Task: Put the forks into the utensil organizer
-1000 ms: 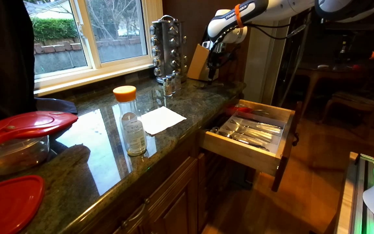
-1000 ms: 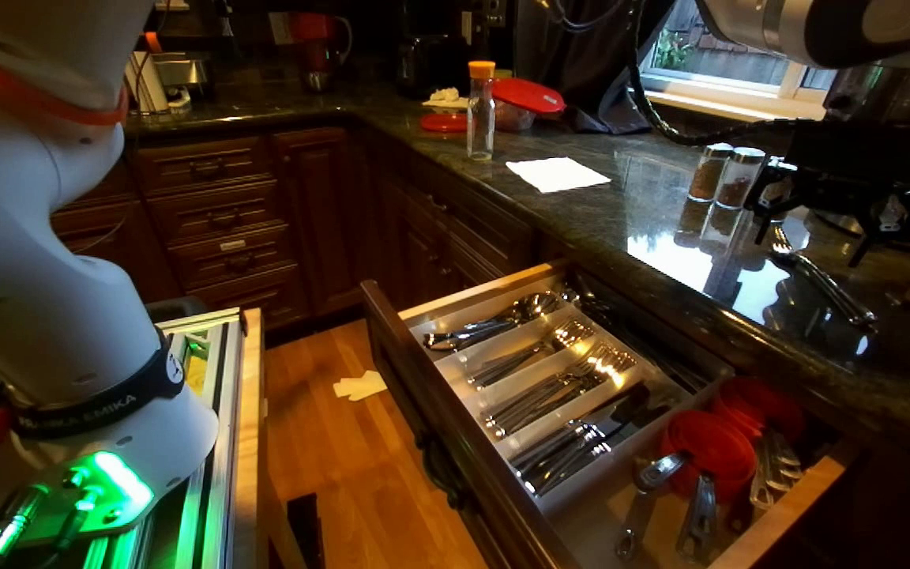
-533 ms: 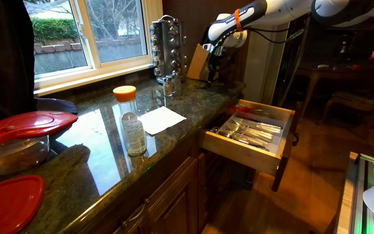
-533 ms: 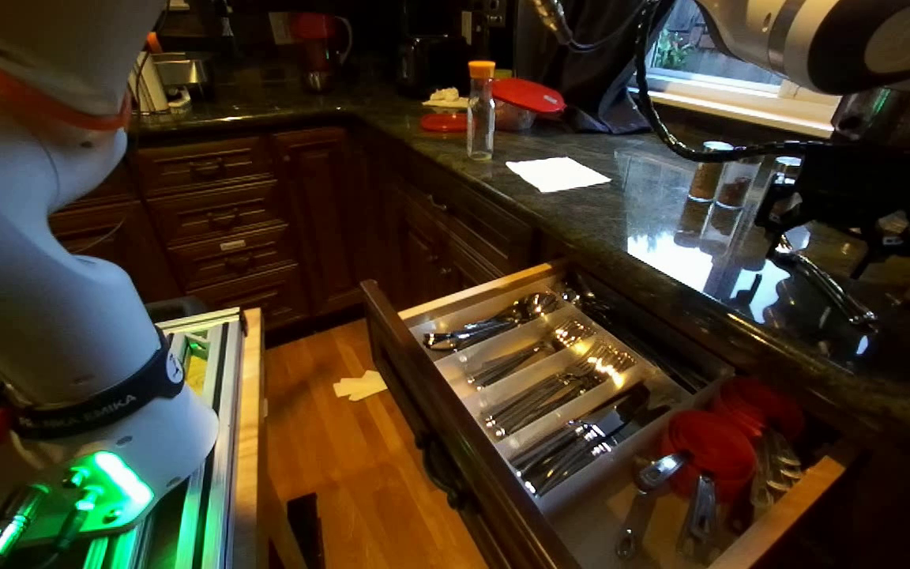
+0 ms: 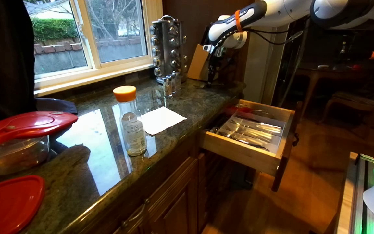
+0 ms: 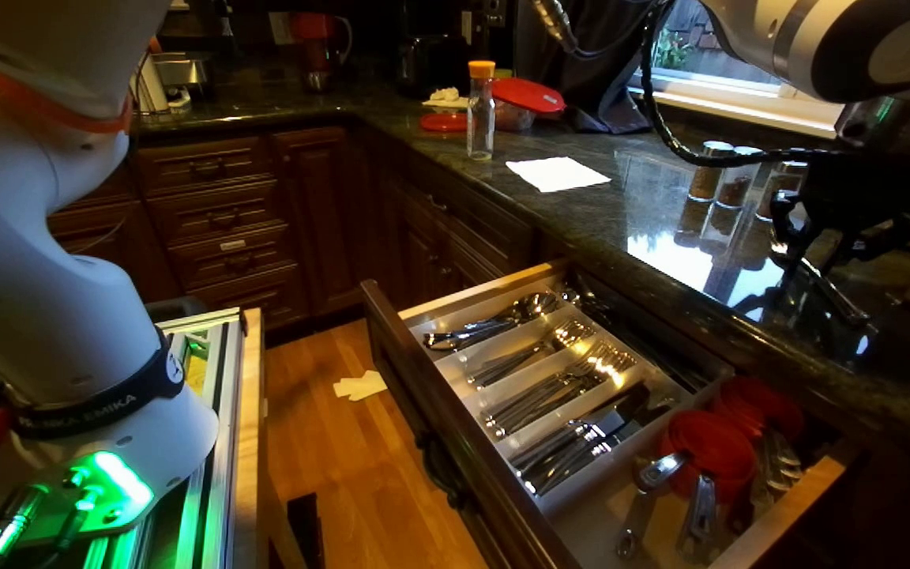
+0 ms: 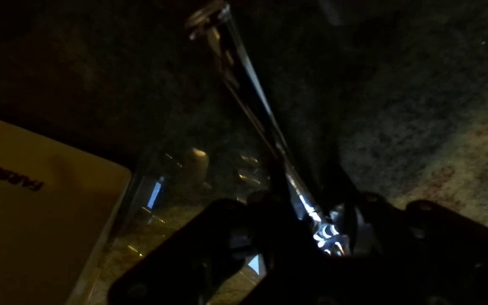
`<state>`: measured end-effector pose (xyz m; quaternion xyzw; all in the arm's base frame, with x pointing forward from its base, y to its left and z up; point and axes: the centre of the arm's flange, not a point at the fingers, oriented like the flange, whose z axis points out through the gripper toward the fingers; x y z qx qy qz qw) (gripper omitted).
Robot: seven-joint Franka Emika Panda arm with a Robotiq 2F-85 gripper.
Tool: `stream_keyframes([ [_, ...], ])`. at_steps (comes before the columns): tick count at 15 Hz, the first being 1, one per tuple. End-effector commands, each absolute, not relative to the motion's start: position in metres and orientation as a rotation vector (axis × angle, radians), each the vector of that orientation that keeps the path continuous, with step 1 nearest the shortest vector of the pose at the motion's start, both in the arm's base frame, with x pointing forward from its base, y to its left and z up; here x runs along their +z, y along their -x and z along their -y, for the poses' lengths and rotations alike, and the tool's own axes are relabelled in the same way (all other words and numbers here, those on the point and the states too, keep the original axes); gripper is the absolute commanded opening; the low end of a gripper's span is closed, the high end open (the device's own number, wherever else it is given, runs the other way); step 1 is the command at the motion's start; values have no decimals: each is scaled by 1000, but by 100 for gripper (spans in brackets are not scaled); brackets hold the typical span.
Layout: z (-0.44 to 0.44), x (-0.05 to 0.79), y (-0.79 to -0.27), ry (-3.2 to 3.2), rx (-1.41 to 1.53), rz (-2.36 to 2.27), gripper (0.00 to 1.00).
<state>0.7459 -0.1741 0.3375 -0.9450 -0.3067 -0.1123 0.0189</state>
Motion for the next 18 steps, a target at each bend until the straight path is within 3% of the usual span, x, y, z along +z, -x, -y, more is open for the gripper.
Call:
stream_keyframes([
  [1,172,339,-742,2885,-318,954,1],
  [11,146,375,-693,2827,-276,1022,2],
  [18,154,362,-610,2804,-363,930,2],
])
